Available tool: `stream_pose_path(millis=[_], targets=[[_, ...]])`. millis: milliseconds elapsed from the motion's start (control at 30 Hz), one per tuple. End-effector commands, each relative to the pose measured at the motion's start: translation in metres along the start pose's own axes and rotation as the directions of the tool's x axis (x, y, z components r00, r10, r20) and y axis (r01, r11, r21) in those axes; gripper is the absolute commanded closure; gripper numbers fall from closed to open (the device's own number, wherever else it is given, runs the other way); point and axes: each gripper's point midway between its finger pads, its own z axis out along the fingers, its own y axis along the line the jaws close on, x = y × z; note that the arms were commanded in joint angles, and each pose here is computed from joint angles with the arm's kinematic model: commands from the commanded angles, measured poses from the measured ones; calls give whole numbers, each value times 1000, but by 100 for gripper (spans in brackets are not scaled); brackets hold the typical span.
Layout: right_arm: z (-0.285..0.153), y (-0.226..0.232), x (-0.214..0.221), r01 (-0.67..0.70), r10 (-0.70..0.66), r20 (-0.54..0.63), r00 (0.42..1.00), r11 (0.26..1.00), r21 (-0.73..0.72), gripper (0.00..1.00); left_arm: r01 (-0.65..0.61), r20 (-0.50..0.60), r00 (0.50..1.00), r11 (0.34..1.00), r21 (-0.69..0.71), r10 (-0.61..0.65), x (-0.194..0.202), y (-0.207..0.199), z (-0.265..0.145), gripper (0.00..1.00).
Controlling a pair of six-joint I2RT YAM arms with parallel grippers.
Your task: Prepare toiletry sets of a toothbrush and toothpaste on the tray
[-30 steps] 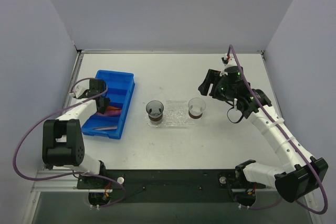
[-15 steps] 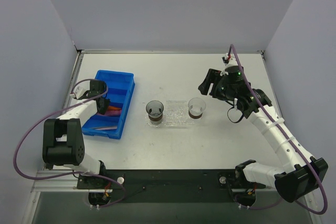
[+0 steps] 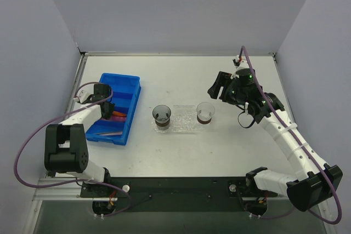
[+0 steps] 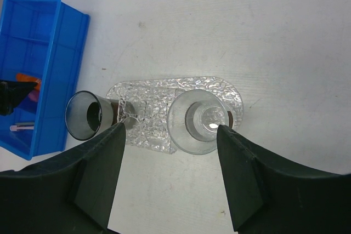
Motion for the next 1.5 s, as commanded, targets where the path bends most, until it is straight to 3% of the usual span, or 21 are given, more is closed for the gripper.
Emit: stream_pose_path(millis=[0,367,633,933,1167,1333,1467], targets=[[0,4,-9,-9,10,29,1000,1000,-18,38,-4,39,999,998,68,1,-20,-17,-20,100],[-4,5,-10,-9,11,41,999,1000,-26,38,32,106,993,989,141,-47,-44,-23,-58,100],[-8,9,-14,-13,15,49,999,999,-43,38,86,122,987,984,156,-105,-49,-5,-83,100],[-22,42,-39,-118,129,64,990,981,-153,37,183,153,956,914,363,-252,-77,-21,-144,100],[-20,87,-37,-269,267,-53,962,906,-328,38,286,34,936,812,509,-351,-81,-61,-188,100],[-14,114,-17,-315,275,-157,949,869,-382,39,338,-91,931,743,577,-352,-50,-96,-218,100],[-15,135,-4,-317,252,-205,946,856,-408,40,334,-119,934,710,620,-336,-30,-117,-241,100]])
